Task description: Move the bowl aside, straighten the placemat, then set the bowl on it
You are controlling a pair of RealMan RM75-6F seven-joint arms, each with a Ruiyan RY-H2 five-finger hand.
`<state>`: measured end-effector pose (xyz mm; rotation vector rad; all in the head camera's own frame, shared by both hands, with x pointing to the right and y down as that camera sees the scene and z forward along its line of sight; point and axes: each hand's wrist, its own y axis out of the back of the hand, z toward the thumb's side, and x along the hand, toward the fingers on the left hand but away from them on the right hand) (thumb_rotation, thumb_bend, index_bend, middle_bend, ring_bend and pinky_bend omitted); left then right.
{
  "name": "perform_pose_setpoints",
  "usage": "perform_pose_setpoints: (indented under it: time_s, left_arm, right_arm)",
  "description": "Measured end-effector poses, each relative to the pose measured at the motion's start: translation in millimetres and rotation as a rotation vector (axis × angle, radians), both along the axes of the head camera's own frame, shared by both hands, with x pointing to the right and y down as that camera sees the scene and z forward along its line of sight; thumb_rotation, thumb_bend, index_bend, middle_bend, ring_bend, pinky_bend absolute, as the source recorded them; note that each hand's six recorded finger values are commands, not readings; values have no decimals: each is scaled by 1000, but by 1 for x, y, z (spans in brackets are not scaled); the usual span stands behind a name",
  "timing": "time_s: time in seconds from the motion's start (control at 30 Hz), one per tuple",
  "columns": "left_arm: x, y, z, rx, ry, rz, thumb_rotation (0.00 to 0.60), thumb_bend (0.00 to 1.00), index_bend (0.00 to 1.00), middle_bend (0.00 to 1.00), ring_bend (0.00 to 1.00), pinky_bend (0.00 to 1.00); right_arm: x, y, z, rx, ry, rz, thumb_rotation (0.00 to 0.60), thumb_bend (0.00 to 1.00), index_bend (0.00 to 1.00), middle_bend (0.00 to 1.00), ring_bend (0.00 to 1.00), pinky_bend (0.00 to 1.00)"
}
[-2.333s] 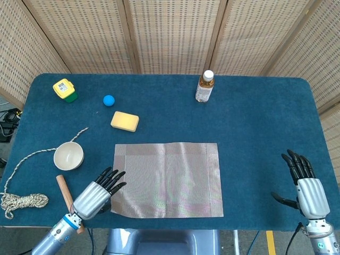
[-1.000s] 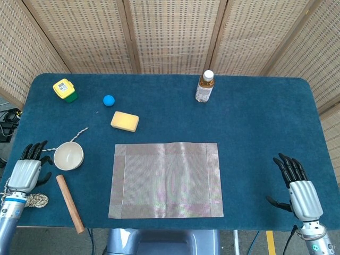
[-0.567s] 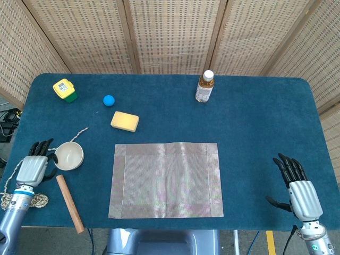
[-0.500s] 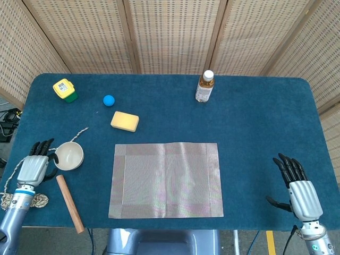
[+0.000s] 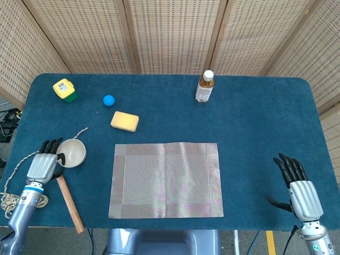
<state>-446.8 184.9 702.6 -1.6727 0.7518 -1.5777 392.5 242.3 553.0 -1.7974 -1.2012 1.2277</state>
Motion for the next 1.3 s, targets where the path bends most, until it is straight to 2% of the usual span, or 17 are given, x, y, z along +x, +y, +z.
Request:
perform_pose_setpoints:
  time_s: [0.33, 0.73, 1.0, 1.3]
  left_arm:
    - [4, -1, 1, 0, 0, 9, 600, 476, 632, 0, 0, 0]
    - [17, -7, -15, 50, 36, 39, 600, 476, 634, 0, 0, 0]
    - [52, -14, -34, 95, 101, 102, 600, 476, 634, 0, 0, 0]
    - [119, -17, -45, 105, 196, 198, 600, 476, 627, 0, 0, 0]
  right_arm:
    - [0, 0, -1, 0, -1, 0, 600, 231, 44, 0, 0, 0]
    - [0, 0, -1, 4, -2, 0, 600, 230, 43, 0, 0, 0]
    - [1, -1, -2, 8, -2, 6, 600, 230, 43, 0, 0, 0]
    - [5, -4, -5, 13, -9, 21, 600, 230, 43, 0, 0, 0]
